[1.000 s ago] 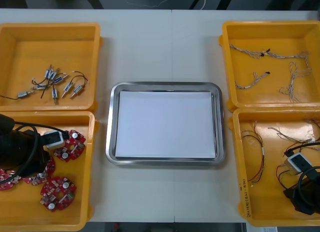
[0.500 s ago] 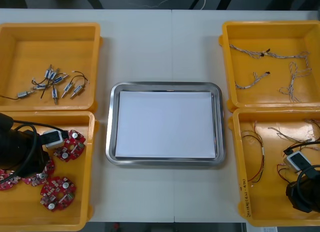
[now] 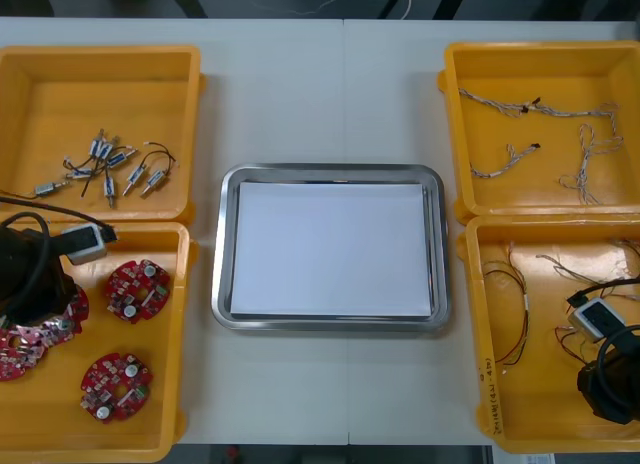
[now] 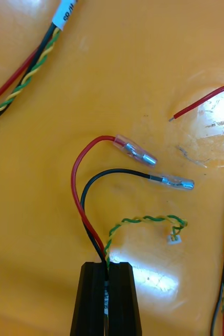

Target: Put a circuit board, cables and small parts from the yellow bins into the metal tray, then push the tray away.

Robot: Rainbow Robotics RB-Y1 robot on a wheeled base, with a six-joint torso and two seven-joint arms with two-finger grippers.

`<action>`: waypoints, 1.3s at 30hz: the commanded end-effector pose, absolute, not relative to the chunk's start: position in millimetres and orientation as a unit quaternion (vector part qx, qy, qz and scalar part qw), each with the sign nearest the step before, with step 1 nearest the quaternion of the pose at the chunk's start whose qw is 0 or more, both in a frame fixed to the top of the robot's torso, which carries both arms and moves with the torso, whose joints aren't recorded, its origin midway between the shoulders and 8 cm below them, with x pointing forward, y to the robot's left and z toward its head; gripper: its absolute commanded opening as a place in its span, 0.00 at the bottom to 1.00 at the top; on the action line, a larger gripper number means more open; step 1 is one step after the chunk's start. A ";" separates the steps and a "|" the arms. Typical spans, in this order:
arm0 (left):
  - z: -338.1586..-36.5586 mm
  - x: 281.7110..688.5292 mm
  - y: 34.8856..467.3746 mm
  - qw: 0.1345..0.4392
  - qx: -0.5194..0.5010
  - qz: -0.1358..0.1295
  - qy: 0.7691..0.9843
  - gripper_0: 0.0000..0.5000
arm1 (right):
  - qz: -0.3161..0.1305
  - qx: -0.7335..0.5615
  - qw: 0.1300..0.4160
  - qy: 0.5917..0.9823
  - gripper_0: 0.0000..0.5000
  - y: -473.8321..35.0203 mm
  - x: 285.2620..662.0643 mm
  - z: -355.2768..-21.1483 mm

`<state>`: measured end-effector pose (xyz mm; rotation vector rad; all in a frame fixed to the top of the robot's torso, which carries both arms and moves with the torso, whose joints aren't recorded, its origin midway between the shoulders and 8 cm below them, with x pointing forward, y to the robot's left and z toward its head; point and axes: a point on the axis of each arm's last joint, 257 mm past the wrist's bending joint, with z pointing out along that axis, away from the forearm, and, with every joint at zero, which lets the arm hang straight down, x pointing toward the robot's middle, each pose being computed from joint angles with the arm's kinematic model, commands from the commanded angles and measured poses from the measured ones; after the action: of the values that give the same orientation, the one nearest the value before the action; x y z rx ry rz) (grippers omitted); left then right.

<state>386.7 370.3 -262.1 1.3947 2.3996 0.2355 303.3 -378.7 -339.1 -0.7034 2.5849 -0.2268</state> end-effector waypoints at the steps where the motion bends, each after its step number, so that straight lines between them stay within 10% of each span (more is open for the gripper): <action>1: -241.5 390.6 384.0 0.174 0.535 0.102 0.821 0.00 | -0.100 -0.246 0.245 0.932 0.00 -384.9 316.6 -301.1; 39: -167.3 359.8 339.2 0.187 0.374 0.080 0.905 0.00 | -0.069 -0.283 0.244 0.925 0.00 -370.1 336.0 -129.3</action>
<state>349.8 357.3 -188.8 1.2210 2.5505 0.2476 322.0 -375.0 -163.2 -0.7447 2.5902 -0.1257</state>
